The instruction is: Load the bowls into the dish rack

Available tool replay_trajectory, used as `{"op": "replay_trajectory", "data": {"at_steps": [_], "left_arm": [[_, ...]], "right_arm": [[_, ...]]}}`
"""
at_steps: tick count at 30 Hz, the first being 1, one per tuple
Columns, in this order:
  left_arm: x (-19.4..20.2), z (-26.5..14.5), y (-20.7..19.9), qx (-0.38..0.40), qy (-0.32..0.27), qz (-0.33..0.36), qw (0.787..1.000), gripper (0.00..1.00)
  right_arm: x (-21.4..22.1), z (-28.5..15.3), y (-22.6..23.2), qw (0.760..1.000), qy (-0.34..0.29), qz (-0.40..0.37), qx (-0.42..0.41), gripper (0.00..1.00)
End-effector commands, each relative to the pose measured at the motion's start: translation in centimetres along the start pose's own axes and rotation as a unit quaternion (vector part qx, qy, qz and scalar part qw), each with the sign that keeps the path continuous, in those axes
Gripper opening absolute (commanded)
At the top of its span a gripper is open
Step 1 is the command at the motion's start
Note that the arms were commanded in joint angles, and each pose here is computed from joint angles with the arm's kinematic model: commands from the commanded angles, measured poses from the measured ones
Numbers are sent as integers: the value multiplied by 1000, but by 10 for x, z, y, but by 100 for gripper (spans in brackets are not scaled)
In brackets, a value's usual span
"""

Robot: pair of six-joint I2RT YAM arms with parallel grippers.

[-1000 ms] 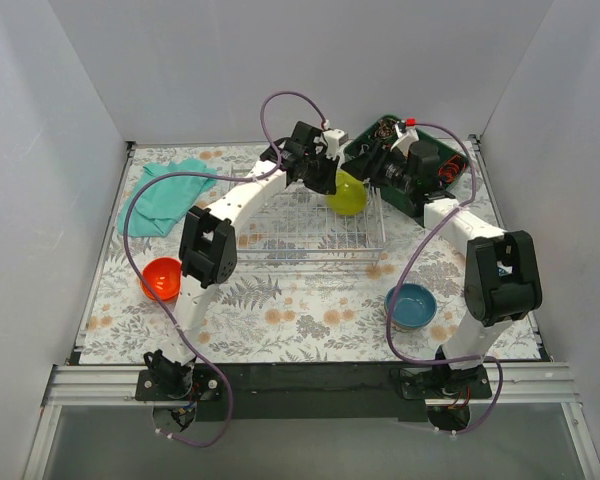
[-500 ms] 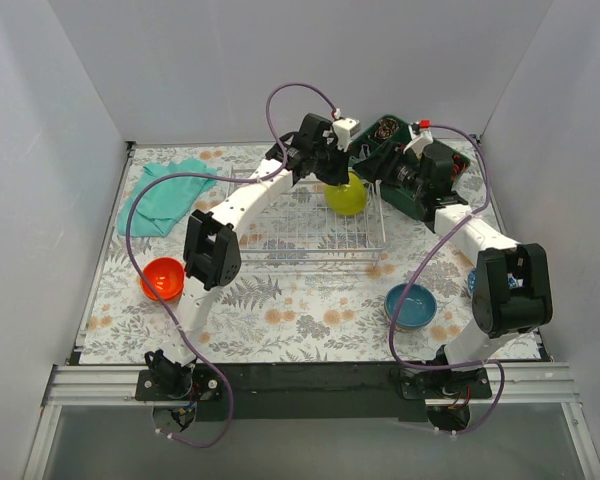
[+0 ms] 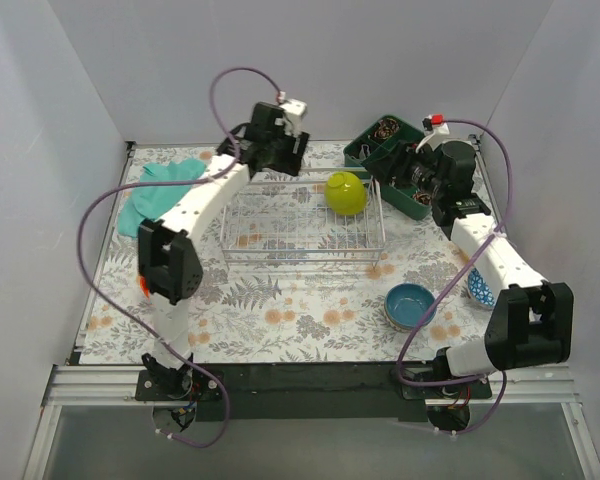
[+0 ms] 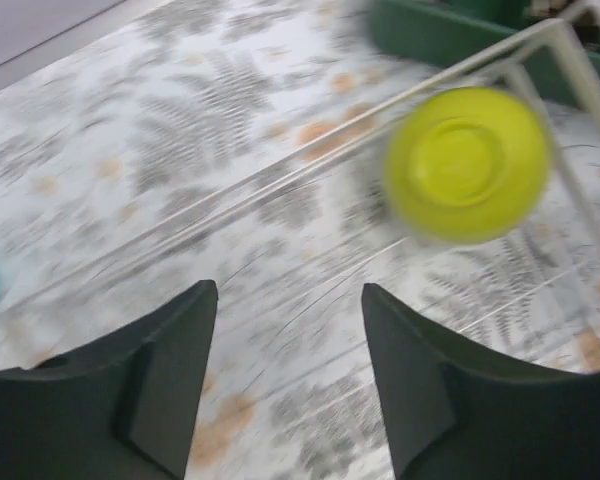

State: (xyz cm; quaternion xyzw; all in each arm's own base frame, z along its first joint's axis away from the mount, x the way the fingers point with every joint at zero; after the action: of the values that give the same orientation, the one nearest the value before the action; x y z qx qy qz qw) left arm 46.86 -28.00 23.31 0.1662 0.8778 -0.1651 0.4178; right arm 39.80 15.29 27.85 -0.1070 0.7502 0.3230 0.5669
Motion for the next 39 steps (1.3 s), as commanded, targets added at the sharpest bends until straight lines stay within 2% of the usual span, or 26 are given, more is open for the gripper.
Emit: {"op": "replay_trajectory", "data": {"at_steps": [1, 2, 3, 5, 8, 9, 11, 12, 13, 16, 20, 26, 33, 39], "left_arm": [[-35, -139, 102, -136, -72, -19, 988, 63], [-27, -169, 133, -167, -73, -36, 983, 64], [-19, -181, 146, -177, -64, -39, 981, 64], [13, -208, 178, -188, -7, -57, 981, 64], [71, -239, 200, -179, 73, -50, 980, 63], [104, -249, 201, -187, 99, -49, 976, 62], [130, -263, 221, -215, 113, -25, 970, 58], [146, -267, 226, -221, 125, -24, 967, 43], [165, -270, 230, -223, 138, -27, 965, 35], [202, -283, 247, -222, 176, -36, 958, 0], [234, -279, 242, -165, 209, -58, 962, 0], [276, -250, 232, -105, 222, -55, 968, 0], [288, -224, 233, -87, 189, -42, 977, 0], [300, -205, 207, -47, 208, -25, 977, 0]], "right_arm": [[2, -18, 3, 998, 12, -54, 10, 66], [5, -21, 2, 998, 19, -53, 16, 67], [6, -23, 2, 998, 20, -62, 17, 67], [9, -28, 3, 997, 26, -67, 17, 67], [16, -33, 3, 995, 42, -85, 13, 67], [17, -34, 5, 995, 45, -89, 11, 67], [20, -36, 5, 993, 54, -102, 9, 67], [19, -38, 5, 993, 55, -105, 9, 67], [17, -39, 6, 992, 54, -116, 10, 67], [17, -45, 7, 990, 58, -124, 14, 67], [24, -50, 3, 989, 64, -131, 25, 67], [27, -52, 5, 988, 67, -136, 19, 66], [26, -50, 3, 987, 69, -147, 18, 66], [34, -50, 1, 987, 77, -143, 16, 66]]}}
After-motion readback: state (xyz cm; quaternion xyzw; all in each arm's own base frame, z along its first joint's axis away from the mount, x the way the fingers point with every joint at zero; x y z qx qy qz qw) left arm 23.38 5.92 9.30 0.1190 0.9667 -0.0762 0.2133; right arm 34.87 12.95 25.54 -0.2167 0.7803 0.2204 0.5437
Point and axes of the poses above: each gripper's point midway between its finger pads, its own z axis out along the fingers, its own y axis along the line the jaws close on, x = y × z, the point moved 3 cm from there along -z, back along the fingers, and after that the axes turned 8 degrees about -z, right-handed, at the moved point
